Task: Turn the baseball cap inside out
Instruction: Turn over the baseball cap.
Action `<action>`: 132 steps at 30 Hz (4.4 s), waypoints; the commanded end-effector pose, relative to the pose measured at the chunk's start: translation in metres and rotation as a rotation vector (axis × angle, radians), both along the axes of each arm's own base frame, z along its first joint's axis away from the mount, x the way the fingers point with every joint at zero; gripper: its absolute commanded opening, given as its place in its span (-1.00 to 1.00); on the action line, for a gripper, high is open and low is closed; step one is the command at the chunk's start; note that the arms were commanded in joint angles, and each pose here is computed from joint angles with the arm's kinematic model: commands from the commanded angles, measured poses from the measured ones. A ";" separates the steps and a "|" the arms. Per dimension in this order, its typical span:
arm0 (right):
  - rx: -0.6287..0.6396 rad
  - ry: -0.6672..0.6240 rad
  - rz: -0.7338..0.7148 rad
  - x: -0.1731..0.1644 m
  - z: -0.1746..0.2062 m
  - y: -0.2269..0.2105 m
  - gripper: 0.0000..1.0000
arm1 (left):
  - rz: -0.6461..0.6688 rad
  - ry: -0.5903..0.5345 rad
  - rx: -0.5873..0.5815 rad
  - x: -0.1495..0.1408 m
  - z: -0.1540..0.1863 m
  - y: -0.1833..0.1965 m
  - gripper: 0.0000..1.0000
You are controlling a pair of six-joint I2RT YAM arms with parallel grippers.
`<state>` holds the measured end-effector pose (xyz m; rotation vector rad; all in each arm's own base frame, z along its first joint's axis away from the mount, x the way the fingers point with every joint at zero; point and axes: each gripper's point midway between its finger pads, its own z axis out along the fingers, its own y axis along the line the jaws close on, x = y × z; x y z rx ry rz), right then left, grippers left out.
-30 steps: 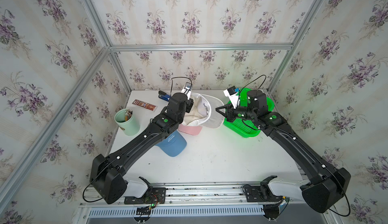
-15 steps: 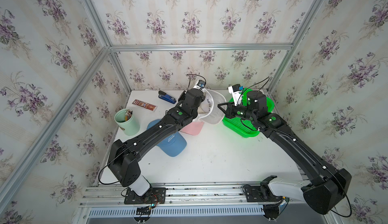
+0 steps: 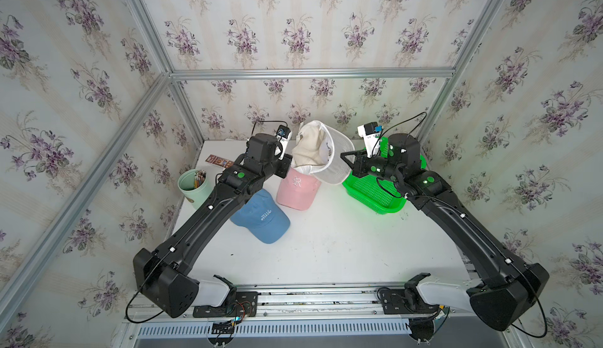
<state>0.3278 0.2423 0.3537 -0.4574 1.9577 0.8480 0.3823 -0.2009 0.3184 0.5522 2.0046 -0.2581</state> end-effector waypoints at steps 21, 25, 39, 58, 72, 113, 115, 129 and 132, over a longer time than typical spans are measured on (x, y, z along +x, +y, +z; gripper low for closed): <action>0.154 0.004 0.245 -0.047 0.031 0.022 -1.00 | 0.146 -0.032 -0.194 0.084 -0.035 -0.024 0.07; 0.141 0.023 0.238 -0.046 0.023 0.021 -1.00 | 0.152 -0.050 -0.213 0.089 -0.032 -0.023 0.09; -0.019 -0.017 -0.001 0.003 -0.001 -0.011 -1.00 | -0.273 0.142 -0.245 -0.012 0.006 -0.056 0.24; -0.318 -0.325 0.702 -0.106 -0.061 -0.018 -1.00 | -0.656 -0.019 -0.069 -0.081 0.008 -0.006 0.98; -0.259 -0.412 0.751 -0.095 -0.041 -0.024 -1.00 | -0.728 0.092 -0.083 -0.113 -0.023 -0.003 0.98; -0.251 -0.511 0.694 -0.070 -0.009 -0.021 -1.00 | -0.904 0.269 -0.279 -0.130 -0.027 -0.021 -0.46; -0.255 -0.506 0.687 -0.066 -0.011 -0.021 -1.00 | -0.896 0.276 -0.278 -0.131 -0.029 -0.020 -0.49; -0.134 -0.437 0.545 -0.048 0.004 -0.012 -1.00 | -0.483 0.230 -0.163 -0.058 -0.046 0.002 -0.93; -0.138 -0.410 0.488 -0.046 -0.001 -0.002 -1.00 | -0.321 0.195 -0.186 -0.027 -0.040 0.011 -1.00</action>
